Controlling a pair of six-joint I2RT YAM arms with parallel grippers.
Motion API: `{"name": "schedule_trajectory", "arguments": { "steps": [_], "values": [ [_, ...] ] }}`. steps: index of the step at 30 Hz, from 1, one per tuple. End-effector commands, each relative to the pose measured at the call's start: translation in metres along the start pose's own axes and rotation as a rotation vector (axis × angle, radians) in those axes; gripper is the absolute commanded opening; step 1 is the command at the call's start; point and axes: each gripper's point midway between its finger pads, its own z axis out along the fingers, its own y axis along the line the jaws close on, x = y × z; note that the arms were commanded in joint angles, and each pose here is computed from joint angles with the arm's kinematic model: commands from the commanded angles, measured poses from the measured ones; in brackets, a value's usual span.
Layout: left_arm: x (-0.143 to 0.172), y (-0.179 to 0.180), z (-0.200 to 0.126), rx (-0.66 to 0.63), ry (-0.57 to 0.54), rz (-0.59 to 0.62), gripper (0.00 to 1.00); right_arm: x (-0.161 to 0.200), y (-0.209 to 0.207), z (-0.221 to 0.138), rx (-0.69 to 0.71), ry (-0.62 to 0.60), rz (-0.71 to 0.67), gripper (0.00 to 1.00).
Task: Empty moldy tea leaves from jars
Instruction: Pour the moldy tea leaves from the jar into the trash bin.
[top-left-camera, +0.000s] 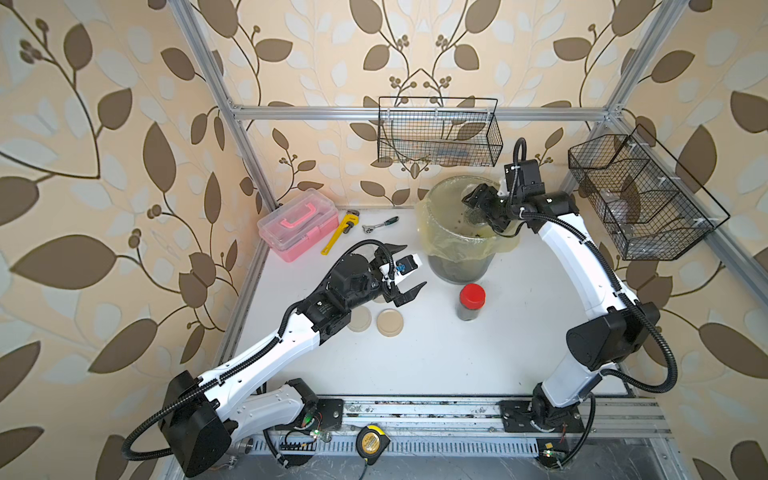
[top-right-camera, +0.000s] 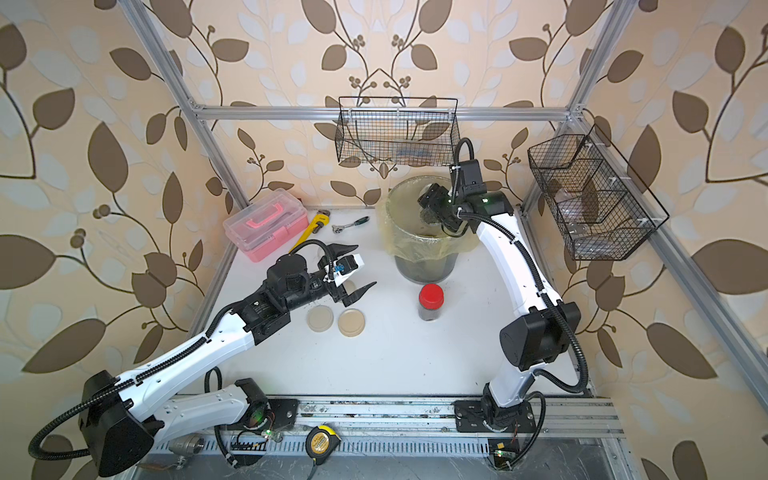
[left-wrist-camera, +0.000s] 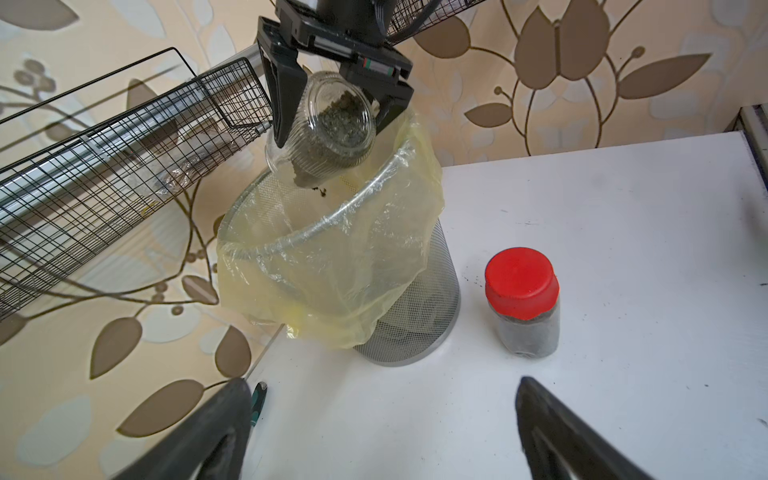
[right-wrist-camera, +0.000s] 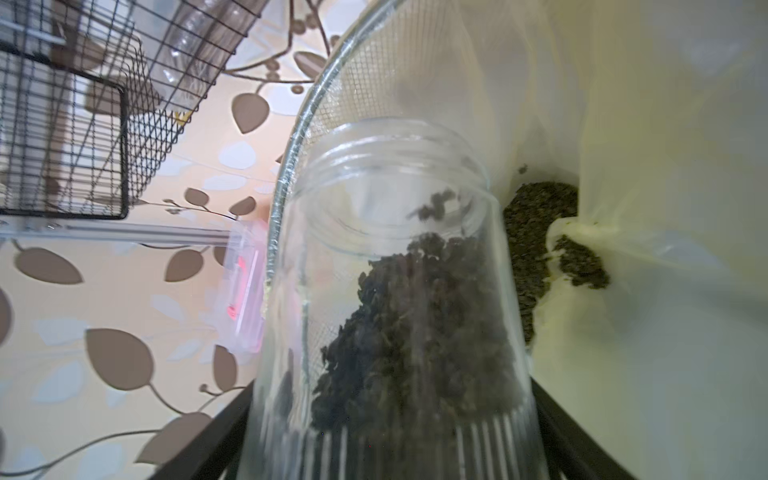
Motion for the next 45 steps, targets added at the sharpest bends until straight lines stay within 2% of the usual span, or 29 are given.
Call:
{"name": "schedule_trajectory", "arguments": {
  "steps": [1, 4, 8, 11, 20, 23, 26, 29, 31, 33, 35, 38, 42, 45],
  "values": [
    [-0.014, 0.003, -0.006, -0.019, -0.040, 0.020, 0.99, -0.020, 0.021, -0.036, 0.021, -0.089, -0.289, 0.24],
    [-0.013, 0.002, -0.004, -0.011, -0.039, 0.013, 0.99, -0.011, 0.017, -0.035, 0.058, -0.004, -0.411, 0.23],
    [-0.010, 0.000, -0.002, -0.003, -0.035, 0.014, 0.99, 0.006, 0.005, -0.022, 0.082, 0.129, -0.453, 0.19],
    [-0.007, -0.001, -0.001, -0.001, -0.030, 0.024, 0.99, 0.012, -0.002, -0.017, 0.110, 0.166, -0.479, 0.19],
    [-0.005, -0.003, 0.001, 0.005, -0.029, 0.032, 0.99, 0.000, -0.001, -0.031, 0.141, 0.102, -0.477, 0.19],
    [-0.005, -0.003, 0.001, 0.002, -0.028, 0.039, 0.99, -0.006, -0.008, -0.039, 0.251, 0.043, -0.546, 0.17],
    [-0.004, -0.004, 0.001, 0.004, -0.027, 0.045, 0.99, -0.003, -0.012, -0.039, 0.275, 0.049, -0.571, 0.17],
    [-0.006, -0.007, -0.001, 0.010, -0.034, 0.060, 0.99, -0.001, -0.007, -0.036, 0.226, 0.064, -0.547, 0.18],
    [-0.011, -0.008, -0.004, 0.004, -0.077, 0.064, 0.99, -0.005, 0.000, -0.037, 0.176, 0.050, -0.525, 0.17],
    [-0.016, -0.002, -0.006, -0.017, -0.115, 0.064, 0.99, -0.004, 0.015, -0.035, -0.001, 0.074, -0.458, 0.18],
    [-0.025, 0.006, -0.007, -0.035, -0.132, 0.077, 0.99, -0.011, 0.020, -0.037, -0.095, 0.041, -0.379, 0.14],
    [-0.044, 0.015, -0.001, -0.035, -0.149, 0.123, 0.99, -0.024, 0.015, -0.044, -0.055, -0.050, -0.391, 0.14],
    [-0.068, 0.029, 0.021, -0.016, -0.153, 0.214, 0.99, -0.017, 0.017, -0.050, -0.152, -0.015, -0.379, 0.15],
    [-0.079, 0.028, 0.042, 0.031, -0.192, 0.273, 0.99, -0.013, 0.008, -0.054, -0.131, -0.028, -0.389, 0.15]
  ]
}}
